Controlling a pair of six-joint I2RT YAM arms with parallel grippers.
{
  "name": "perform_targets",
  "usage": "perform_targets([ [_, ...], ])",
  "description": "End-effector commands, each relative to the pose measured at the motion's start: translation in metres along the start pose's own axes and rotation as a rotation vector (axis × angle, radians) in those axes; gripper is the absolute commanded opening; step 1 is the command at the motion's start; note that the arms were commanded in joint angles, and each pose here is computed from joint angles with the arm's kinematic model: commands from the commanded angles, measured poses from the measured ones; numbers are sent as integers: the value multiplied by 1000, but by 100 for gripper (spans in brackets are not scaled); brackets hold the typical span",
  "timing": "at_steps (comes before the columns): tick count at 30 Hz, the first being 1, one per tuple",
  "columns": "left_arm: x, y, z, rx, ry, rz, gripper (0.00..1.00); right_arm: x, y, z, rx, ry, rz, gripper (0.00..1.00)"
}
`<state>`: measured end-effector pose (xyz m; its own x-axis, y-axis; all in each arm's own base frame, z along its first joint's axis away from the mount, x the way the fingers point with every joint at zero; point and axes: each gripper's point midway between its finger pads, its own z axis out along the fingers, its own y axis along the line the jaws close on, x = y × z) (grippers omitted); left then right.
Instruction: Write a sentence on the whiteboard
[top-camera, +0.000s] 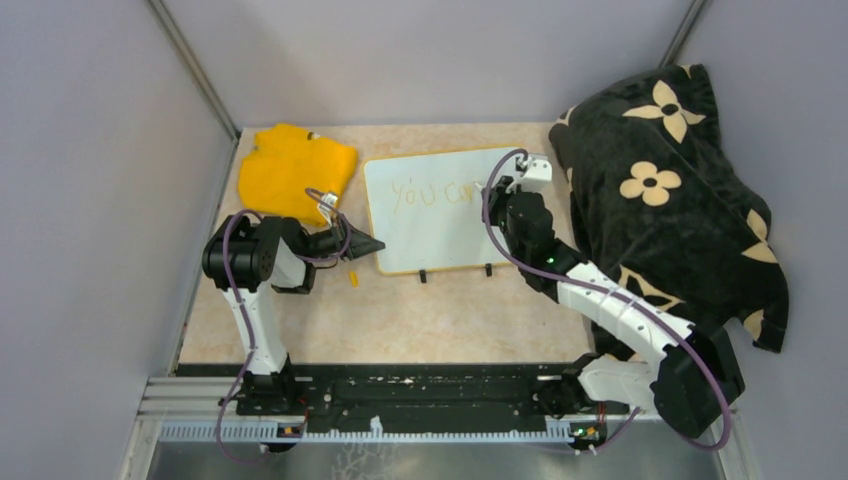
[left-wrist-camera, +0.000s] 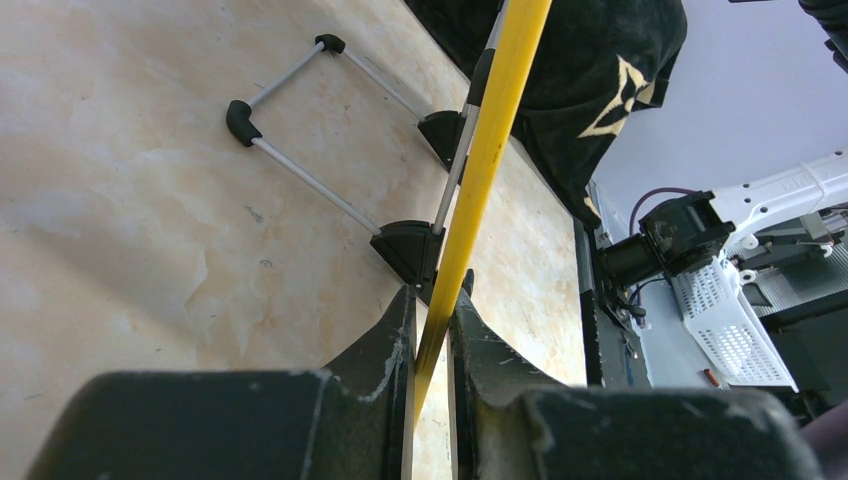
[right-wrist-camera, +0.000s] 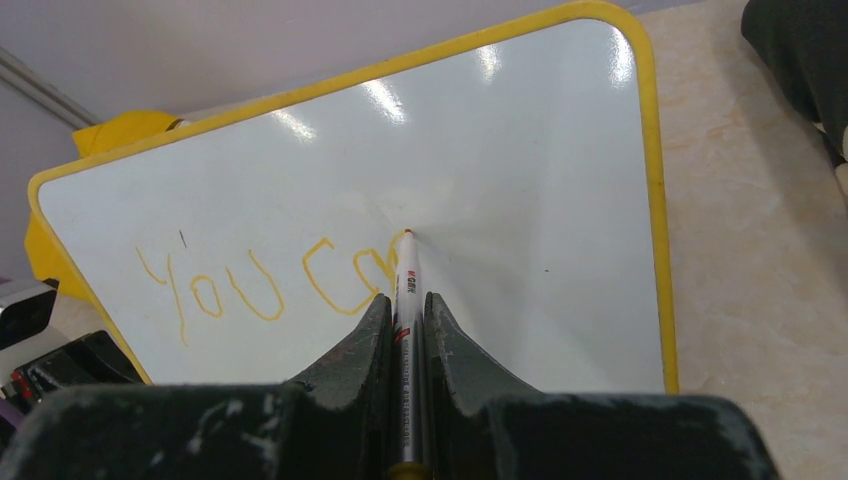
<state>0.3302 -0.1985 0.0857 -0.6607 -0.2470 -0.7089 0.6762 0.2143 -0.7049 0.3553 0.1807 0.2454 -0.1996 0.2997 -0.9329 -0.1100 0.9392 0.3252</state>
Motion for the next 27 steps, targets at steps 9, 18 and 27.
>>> perform_targets([
  [9,-13,-6,2,34,-67,158,0,-1,-26,-13,65,-26,16,0],
  [18,-14,-5,2,33,-68,157,0,14,-31,-22,55,11,11,0],
  [27,-14,-5,2,34,-69,159,0,-22,-13,-36,-23,-53,55,0],
])
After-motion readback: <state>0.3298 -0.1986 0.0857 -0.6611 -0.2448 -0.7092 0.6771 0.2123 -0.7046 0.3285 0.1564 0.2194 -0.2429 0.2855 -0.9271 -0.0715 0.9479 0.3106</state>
